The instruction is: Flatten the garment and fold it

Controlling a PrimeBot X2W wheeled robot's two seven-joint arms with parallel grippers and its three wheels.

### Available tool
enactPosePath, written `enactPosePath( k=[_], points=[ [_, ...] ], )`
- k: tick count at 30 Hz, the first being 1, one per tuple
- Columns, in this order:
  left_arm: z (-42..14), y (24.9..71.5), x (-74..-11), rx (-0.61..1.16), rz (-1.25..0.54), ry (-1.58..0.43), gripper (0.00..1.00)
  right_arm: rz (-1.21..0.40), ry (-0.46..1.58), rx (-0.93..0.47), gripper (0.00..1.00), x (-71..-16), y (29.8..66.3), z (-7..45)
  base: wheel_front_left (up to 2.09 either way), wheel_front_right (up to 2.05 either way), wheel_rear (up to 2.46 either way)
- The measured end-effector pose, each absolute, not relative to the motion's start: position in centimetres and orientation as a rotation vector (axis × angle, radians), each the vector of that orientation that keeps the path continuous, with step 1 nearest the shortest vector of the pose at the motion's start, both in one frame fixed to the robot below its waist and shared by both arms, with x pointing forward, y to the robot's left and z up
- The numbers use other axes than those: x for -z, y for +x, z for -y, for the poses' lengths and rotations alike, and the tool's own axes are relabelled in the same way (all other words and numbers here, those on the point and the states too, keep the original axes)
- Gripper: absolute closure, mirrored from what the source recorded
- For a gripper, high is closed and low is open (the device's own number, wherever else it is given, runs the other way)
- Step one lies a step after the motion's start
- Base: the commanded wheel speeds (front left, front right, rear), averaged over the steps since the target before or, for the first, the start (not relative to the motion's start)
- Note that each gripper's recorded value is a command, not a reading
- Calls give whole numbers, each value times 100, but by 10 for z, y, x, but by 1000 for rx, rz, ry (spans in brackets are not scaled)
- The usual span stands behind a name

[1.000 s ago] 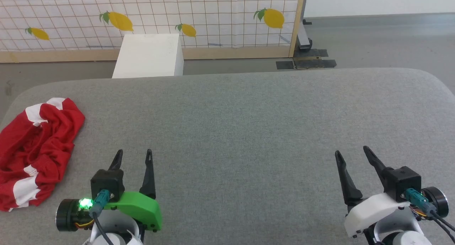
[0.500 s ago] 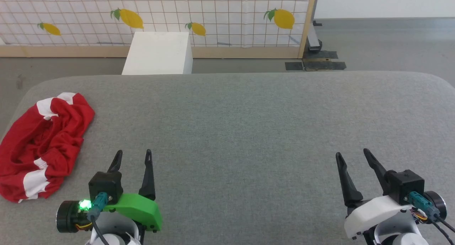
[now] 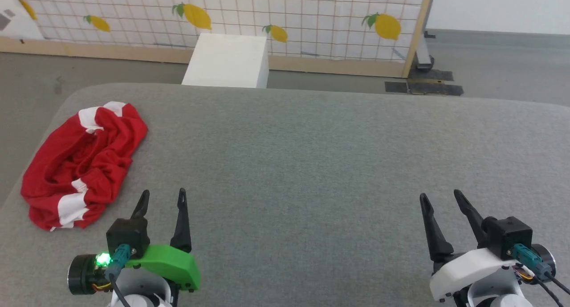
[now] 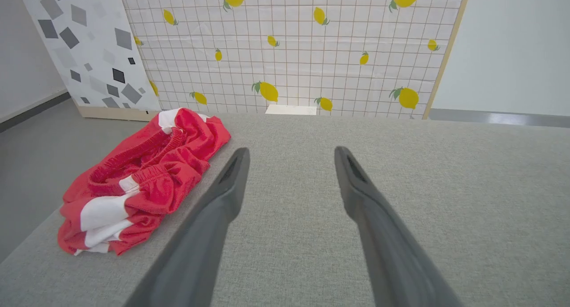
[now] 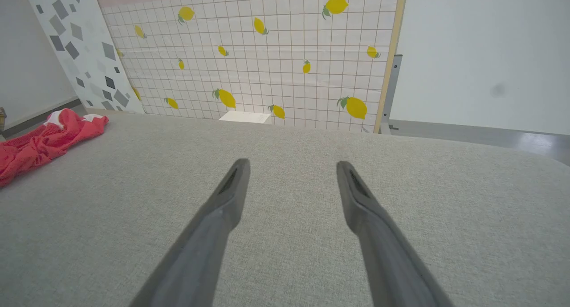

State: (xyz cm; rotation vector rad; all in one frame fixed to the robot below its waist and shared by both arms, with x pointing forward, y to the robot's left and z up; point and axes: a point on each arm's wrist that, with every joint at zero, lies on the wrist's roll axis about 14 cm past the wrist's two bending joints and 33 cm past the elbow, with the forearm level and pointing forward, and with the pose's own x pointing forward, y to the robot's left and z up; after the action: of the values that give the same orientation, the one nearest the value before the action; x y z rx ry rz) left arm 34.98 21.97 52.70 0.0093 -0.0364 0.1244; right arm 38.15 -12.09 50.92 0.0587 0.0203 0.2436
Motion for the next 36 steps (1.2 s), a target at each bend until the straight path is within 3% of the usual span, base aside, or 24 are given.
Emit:
enactPosePath(
  k=[36],
  points=[
    [-299,278,-517,-410,59,-27,0,-56,159,-502,0,-492,394,27,0,0,0]
  ],
)
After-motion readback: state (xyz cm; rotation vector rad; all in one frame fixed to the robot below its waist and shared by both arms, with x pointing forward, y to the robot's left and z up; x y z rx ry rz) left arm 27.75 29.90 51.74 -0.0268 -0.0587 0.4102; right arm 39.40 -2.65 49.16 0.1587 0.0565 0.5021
